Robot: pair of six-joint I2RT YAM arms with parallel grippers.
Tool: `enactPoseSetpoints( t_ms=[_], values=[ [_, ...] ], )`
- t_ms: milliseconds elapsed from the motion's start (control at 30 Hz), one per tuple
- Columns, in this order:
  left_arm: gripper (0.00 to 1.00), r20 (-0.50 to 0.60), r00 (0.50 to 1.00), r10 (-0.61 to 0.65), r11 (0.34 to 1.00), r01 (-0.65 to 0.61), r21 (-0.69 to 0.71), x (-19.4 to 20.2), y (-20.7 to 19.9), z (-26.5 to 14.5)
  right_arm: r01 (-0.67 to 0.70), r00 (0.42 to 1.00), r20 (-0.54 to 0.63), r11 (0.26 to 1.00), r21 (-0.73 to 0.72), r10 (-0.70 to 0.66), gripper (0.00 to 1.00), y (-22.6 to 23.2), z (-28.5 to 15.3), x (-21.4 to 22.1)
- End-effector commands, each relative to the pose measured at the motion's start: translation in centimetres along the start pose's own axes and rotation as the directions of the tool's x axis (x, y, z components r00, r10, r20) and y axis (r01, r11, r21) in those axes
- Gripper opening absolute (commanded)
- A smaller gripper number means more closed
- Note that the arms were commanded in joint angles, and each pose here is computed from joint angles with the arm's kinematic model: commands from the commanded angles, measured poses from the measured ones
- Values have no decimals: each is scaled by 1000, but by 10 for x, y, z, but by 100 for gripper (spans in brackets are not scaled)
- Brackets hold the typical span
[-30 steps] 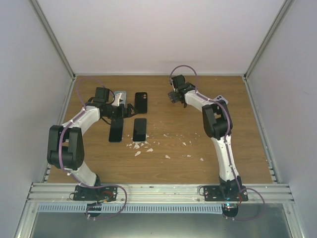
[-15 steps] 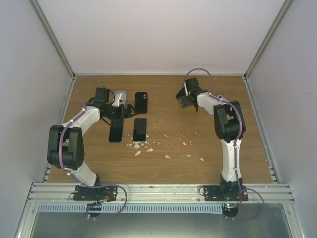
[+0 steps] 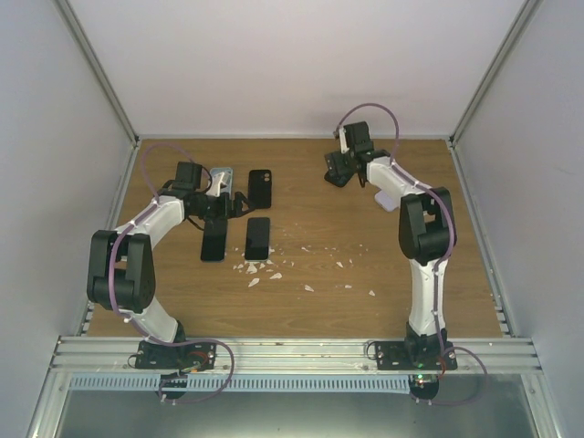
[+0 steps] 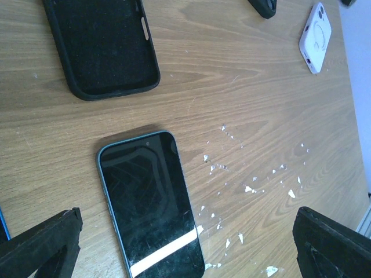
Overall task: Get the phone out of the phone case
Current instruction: Adjust the phone at the center of the board.
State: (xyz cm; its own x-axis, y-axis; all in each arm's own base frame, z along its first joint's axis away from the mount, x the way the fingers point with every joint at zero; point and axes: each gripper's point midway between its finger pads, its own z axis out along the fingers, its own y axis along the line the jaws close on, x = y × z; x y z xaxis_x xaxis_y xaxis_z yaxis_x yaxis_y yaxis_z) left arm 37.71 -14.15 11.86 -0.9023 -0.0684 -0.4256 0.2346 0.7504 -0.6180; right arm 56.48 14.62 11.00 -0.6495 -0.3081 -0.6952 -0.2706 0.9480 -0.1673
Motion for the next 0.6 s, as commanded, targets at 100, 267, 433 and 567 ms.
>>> enactPoseSetpoints(
  t_ms=[100,267,433,567],
  values=[
    [99,42,998,49,999,-49,3,-8,-8,-6,1,1000,-14,1000,17,-1,100,11,33,-10],
    [99,47,997,54,999,-54,-2,-6,-9,-8,10,999,-32,1000,29,-9,100,13,51,-4],
    [99,43,998,52,999,-52,-2,-5,-7,-7,29,998,-65,999,44,-26,100,15,72,10],
    [99,44,998,53,999,-53,-4,-4,-7,-7,48,994,-101,996,76,-40,100,11,83,26]
  ],
)
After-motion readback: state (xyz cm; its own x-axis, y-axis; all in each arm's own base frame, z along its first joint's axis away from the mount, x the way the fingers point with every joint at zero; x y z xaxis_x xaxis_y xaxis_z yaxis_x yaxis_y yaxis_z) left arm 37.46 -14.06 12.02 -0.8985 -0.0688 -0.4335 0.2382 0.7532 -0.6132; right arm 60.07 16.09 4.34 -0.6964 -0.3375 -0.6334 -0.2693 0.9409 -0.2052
